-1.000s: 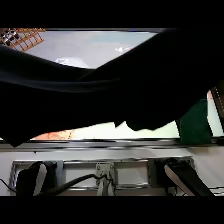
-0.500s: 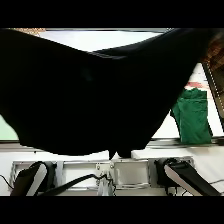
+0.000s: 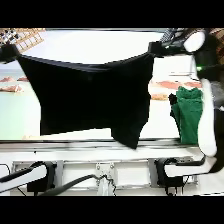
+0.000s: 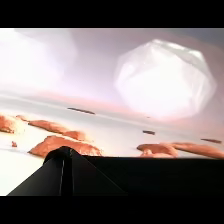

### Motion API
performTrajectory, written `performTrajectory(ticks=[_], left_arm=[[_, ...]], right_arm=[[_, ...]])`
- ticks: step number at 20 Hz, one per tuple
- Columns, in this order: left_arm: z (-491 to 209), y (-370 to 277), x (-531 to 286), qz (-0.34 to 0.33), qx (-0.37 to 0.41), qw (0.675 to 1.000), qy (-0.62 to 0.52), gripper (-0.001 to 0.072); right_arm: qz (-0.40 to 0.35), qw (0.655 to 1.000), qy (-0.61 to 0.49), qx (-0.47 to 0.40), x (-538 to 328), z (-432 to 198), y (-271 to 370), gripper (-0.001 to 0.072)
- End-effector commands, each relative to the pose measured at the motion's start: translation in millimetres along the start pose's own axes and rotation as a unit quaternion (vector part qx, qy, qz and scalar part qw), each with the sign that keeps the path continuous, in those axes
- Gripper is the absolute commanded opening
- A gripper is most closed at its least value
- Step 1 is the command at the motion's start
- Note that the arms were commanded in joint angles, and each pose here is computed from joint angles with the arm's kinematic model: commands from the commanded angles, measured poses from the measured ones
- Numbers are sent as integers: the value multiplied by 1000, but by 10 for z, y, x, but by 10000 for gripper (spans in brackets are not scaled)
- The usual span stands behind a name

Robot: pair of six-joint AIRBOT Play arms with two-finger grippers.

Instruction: Fold the clothes and pants, and hang the long-sleeved shirts on hangers.

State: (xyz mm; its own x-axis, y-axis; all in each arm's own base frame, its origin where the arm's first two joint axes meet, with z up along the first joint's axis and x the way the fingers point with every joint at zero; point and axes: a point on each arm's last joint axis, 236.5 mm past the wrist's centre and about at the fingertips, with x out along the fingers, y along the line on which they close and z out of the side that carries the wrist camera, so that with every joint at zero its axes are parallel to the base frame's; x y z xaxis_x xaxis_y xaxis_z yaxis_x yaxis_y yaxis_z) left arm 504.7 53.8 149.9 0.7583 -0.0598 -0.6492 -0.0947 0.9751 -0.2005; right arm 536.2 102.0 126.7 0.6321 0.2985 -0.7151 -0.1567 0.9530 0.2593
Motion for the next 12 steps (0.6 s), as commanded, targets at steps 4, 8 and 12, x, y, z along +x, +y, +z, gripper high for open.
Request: performTrajectory(ticks=[4,8,12], left_arm=[[-575,115,1002,9,-9,997,72,-2],[-700,300,980,18,-23,995,99,-2],[-1006,403,869,20,-35,985,167,-2]], right_arm=[[-13,1000,1,16,808,-130,-313,21],[-16,997,75,26,769,-479,-370,23],[-41,981,184,44,662,-1055,-466,22]])
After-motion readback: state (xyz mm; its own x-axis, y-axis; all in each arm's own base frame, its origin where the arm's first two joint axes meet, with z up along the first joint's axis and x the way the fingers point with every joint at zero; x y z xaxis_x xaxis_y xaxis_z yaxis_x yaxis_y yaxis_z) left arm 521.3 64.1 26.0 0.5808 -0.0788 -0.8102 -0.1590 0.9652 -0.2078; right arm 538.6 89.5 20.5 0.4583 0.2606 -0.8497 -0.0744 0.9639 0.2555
